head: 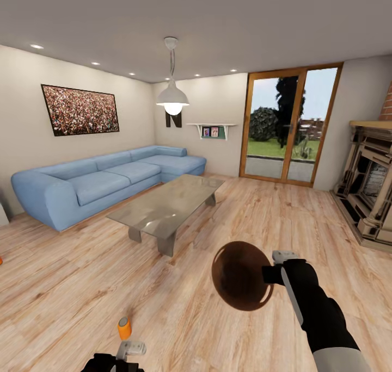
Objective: Put the three can of soda from the living room inside the tash can in the kitchen.
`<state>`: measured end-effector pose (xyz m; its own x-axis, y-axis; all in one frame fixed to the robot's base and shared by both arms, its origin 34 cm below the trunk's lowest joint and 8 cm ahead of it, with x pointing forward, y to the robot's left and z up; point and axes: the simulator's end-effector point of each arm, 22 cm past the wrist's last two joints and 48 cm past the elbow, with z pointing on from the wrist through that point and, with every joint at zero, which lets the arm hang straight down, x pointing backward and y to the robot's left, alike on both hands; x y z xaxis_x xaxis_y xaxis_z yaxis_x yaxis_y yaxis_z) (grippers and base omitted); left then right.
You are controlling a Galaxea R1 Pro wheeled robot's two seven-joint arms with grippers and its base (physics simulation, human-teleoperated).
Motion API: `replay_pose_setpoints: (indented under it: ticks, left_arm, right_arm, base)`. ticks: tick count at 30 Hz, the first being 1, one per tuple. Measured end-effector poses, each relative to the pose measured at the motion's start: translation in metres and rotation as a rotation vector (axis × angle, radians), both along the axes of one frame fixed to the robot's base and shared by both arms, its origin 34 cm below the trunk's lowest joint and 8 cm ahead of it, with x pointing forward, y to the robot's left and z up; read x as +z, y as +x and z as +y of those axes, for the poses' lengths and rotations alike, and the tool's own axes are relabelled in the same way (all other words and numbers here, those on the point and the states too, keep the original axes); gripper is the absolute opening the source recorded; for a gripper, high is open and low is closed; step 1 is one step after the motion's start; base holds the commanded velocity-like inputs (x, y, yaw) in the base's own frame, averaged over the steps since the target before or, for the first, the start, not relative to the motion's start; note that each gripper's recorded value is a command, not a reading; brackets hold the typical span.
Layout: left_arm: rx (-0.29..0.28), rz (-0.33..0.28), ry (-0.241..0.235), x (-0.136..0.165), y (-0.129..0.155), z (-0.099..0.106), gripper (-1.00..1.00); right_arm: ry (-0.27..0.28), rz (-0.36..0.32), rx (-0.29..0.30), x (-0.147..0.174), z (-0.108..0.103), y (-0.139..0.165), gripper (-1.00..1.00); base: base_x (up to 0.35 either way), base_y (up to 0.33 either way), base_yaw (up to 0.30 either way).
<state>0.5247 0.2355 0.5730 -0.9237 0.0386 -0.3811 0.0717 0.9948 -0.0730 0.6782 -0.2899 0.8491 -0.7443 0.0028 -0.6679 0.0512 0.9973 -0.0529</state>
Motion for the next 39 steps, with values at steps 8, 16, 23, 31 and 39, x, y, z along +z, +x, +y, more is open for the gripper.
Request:
replay_pose_setpoints:
  ticks: [8,16,23,31,39]
  left_arm:
    - [-0.002,0.01,-0.002,-0.001,-0.0023,0.0012,1.0]
    - [-0.002,0.016,-0.001,-0.0015,-0.0035,0.0014,1.0]
    - [-0.002,0.021,-0.001,-0.0018,-0.0044,0.0014,1.0]
    - [-0.003,0.03,-0.001,-0.0051,-0.0069,0.0013,1.0]
    - [-0.003,0.032,-0.001,-0.0059,-0.0073,0.0012,1.0]
  right_arm:
    - [0.001,-0.007,0.003,0.0028,0.0014,0.0007,-1.0]
    - [0.006,-0.009,0.006,0.0034,0.0033,0.0009,-1.0]
    - [0.011,-0.01,0.006,0.0034,0.0034,0.0009,-1.0]
    - [0.011,-0.002,0.006,-0.0011,0.0041,0.001,-1.0]
    - [0.012,0.001,0.007,-0.0026,0.0043,0.0011,-1.0]
  base:
    - [0.0,0.0,0.0]
    - [0.0,0.0,0.0]
    - [0.0,0.0,0.0]
    - [0.0,0.0,0.0]
    - [0.0,0.0,0.0]
